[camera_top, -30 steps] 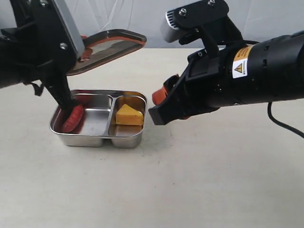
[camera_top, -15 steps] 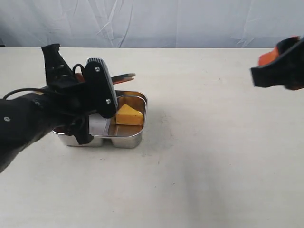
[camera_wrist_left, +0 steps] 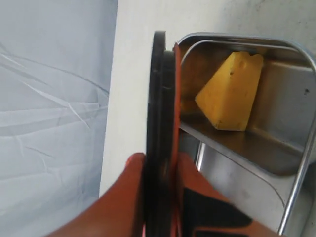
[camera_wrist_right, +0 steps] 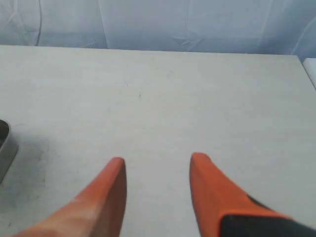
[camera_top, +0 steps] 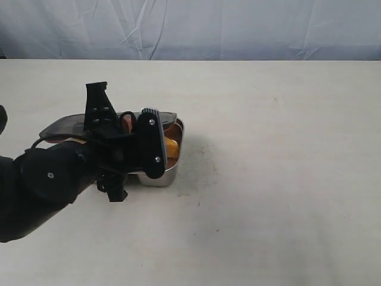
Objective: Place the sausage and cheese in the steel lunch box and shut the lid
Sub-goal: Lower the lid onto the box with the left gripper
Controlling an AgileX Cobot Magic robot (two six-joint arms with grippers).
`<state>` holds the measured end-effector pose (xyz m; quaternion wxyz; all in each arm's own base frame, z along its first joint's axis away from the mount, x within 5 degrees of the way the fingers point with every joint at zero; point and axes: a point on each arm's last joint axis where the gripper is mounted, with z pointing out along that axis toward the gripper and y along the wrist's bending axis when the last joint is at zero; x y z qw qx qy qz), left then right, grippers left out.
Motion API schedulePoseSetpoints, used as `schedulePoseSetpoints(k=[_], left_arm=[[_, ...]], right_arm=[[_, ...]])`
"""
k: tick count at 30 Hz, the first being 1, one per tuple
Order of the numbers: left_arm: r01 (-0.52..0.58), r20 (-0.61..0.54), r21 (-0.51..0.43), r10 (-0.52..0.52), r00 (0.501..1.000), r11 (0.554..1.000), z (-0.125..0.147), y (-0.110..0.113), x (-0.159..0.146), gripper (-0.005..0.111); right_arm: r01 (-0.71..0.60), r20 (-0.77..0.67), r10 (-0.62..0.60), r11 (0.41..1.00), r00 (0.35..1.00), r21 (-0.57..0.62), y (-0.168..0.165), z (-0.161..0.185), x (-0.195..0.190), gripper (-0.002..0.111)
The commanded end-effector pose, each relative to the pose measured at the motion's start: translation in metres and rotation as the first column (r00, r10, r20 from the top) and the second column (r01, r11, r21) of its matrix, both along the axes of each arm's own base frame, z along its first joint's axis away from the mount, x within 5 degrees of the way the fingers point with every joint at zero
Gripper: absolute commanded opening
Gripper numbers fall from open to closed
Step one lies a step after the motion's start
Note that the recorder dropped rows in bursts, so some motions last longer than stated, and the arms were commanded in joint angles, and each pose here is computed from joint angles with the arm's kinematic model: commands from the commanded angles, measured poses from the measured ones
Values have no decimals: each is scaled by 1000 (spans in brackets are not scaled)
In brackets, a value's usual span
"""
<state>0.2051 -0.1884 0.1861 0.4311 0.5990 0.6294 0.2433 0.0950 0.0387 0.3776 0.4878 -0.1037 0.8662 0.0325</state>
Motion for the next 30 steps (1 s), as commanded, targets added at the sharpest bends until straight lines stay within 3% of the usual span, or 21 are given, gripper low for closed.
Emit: schedulePoseSetpoints(k=[1, 8, 13, 19, 24, 30], left_arm=[[42, -65, 37, -39, 997, 998, -14, -5, -5, 0], [34, -142, 5, -33, 989, 999, -21, -7, -10, 0], [101, -231, -36, -107, 967, 994, -26, -14, -18, 1], [117, -253, -48, -125, 959, 992, -27, -15, -19, 15], [85, -243, -46, -94, 966, 995, -27, -13, -18, 35], [22, -250, -58, -35, 968, 998, -27, -10, -17, 48]], right_arm=[[16, 24, -16, 1000, 1000, 20, -9, 4, -5, 42], [8, 13, -9, 999, 1000, 34, -8, 4, -6, 42], [4, 3, -4, 999, 1000, 41, -7, 3, -7, 42], [-1, -9, 1, 999, 1000, 50, -6, 2, -7, 42], [-2, -12, 3, 999, 1000, 52, -6, 2, -7, 42], [-4, -17, 5, 998, 1000, 56, -6, 2, -8, 42]])
